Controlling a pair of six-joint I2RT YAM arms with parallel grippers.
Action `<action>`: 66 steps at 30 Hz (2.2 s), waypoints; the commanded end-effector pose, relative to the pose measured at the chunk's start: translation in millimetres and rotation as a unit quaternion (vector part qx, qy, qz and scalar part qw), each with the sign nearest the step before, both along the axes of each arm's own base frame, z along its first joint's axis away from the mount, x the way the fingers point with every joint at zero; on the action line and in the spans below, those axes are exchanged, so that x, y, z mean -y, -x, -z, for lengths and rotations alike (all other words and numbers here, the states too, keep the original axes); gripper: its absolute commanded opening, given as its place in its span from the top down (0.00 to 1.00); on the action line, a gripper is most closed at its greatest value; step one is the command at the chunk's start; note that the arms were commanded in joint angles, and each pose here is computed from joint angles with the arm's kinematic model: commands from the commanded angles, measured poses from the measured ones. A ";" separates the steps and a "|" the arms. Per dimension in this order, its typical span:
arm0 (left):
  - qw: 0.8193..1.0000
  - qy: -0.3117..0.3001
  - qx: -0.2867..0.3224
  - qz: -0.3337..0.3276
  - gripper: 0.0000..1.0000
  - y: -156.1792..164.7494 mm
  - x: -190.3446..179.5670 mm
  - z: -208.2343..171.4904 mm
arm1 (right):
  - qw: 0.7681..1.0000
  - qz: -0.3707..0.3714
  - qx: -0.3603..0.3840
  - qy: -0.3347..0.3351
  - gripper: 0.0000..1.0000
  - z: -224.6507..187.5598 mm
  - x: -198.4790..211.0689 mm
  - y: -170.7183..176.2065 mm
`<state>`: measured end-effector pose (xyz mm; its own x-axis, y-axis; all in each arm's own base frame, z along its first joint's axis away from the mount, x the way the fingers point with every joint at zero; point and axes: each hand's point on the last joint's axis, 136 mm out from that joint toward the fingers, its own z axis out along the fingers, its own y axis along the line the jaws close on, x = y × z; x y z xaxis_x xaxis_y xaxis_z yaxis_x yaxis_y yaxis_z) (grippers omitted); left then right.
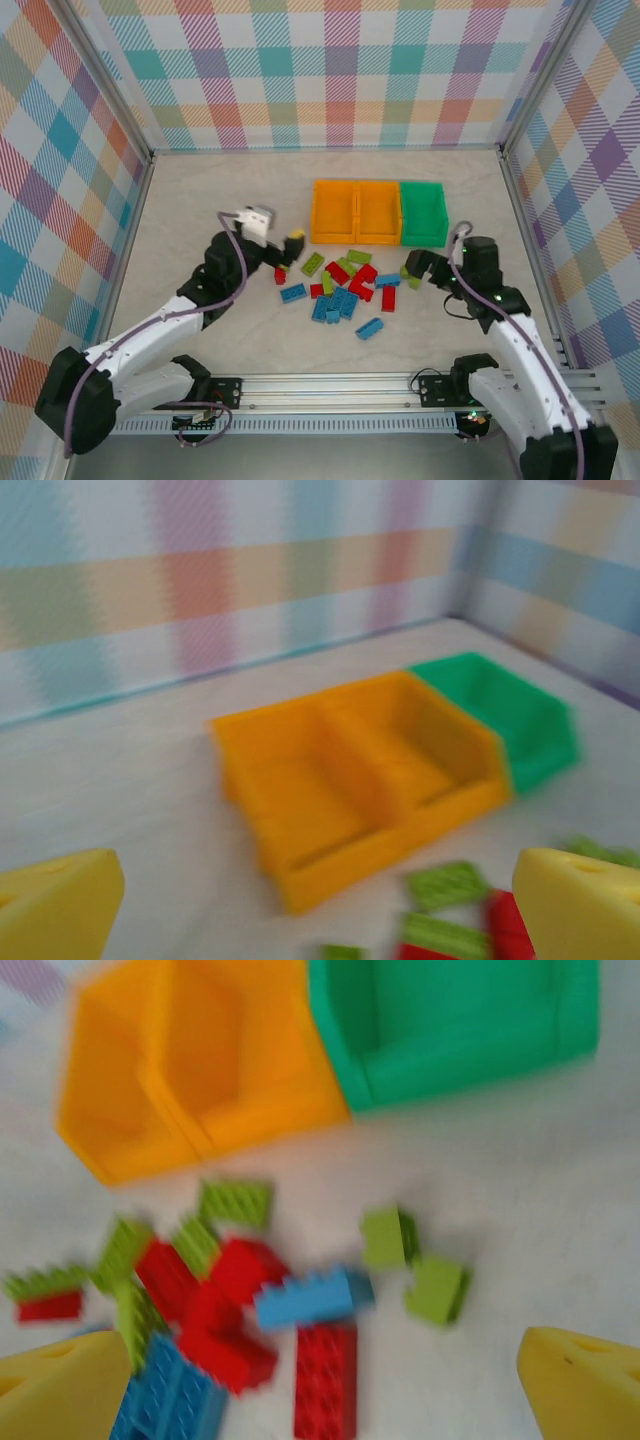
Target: Sort the legos into containers by color
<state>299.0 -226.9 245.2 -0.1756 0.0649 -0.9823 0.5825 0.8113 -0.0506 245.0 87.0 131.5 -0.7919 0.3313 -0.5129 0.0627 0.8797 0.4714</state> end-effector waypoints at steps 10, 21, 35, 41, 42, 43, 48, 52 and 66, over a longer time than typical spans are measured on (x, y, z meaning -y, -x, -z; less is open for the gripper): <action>0.931 -0.172 0.085 0.310 0.00 140.3 80.8 78.0 | 0.985 0.037 -0.143 0.089 0.13 64.2 9.4 -2.2; 0.947 -0.117 0.089 0.284 0.00 138.0 77.4 70.1 | 0.979 0.041 -0.165 0.116 0.46 88.7 5.2 -38.2; 0.959 -0.117 0.078 0.245 0.00 124.1 74.6 75.8 | 0.984 0.070 -0.121 0.114 0.86 61.7 11.5 -42.2; 0.986 -0.117 0.039 0.114 0.00 86.3 53.7 73.2 | 0.989 0.064 0.005 0.130 0.91 -25.1 12.0 -71.0; 0.987 -0.120 0.036 0.105 0.00 83.8 51.9 73.8 | 0.988 0.063 0.016 0.137 0.91 -32.7 12.6 -78.8; 0.988 -0.119 0.035 0.095 0.00 81.5 49.7 74.8 | 0.988 0.058 0.020 0.142 0.92 -37.6 11.0 -88.8; 0.990 -0.122 0.042 0.053 0.00 71.1 39.3 81.6 | 0.990 0.046 0.013 0.129 0.92 -31.3 5.4 -146.9; 0.989 -0.133 0.036 0.053 0.00 70.0 39.8 83.3 | 0.992 0.049 -0.018 0.117 0.91 -5.5 7.1 -187.1; 0.990 -0.123 0.045 0.042 0.00 69.4 34.8 77.5 | 0.990 0.064 -0.040 0.118 0.67 4.1 17.9 -208.8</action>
<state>227.0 -263.6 155.3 -0.0864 0.3616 -0.9283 0.6624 0.7169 0.2176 451.5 72.0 96.0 -0.8225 0.3104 -0.4767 0.2316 0.9481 0.2178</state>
